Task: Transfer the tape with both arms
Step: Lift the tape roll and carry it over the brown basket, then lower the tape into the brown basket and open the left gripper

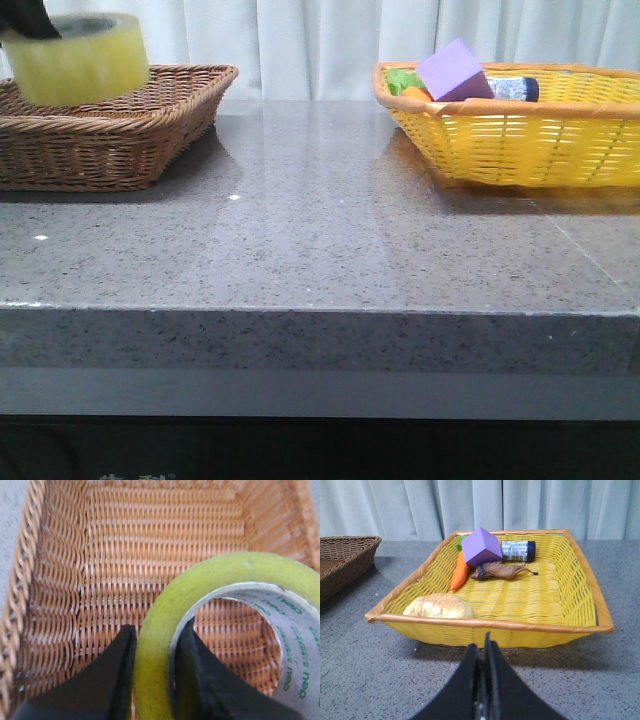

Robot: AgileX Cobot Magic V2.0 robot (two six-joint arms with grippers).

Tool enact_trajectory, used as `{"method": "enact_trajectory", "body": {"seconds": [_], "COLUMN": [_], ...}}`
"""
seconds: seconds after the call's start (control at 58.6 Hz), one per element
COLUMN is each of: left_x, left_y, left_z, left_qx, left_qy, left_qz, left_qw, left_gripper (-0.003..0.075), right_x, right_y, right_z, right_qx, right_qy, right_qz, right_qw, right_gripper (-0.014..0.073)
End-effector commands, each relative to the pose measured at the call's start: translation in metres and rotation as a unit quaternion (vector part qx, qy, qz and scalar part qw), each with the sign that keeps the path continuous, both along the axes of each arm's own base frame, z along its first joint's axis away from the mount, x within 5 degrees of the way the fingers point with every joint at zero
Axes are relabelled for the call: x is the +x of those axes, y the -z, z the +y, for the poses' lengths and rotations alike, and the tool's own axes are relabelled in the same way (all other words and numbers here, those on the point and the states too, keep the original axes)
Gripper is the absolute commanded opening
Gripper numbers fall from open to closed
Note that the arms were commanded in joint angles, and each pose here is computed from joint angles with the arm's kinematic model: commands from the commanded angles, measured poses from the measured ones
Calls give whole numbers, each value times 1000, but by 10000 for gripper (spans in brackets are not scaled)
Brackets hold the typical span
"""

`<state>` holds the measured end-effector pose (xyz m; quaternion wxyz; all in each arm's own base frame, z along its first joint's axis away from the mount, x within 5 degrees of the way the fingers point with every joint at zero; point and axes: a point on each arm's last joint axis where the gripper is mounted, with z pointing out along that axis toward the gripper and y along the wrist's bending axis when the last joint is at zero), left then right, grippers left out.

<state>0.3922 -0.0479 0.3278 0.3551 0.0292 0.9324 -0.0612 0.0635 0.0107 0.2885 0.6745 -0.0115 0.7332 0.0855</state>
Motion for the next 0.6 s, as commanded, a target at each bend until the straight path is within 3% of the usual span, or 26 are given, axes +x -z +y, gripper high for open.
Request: {"method": "enact_trajectory", "body": {"seconds": [0.0,0.154,0.444,0.58], "left_x": [3,11,10,0], "left_y": [-26,-12,-13,-30], "left_z": [0,-1,1,2], "left_qx": [-21,-18,-7,-9], "left_qy": [-9,-10,-9,-8], "left_qz": [-67,-58,-55,-71], "left_qw": [997,998,998,997], "left_gripper": [-19,18,356,382], "right_x": [0,0,0,0], "right_y": [-16,-16,-16,-15], "right_z": [-2,-2,-2,-1], "right_qx": [4,4,4,4], "right_qy": [8,8,8,8], "right_qz": [-52,-52,-52,-51], "right_qw": [999,999,999,999], "right_gripper": [-89,-89,-89,-89]}}
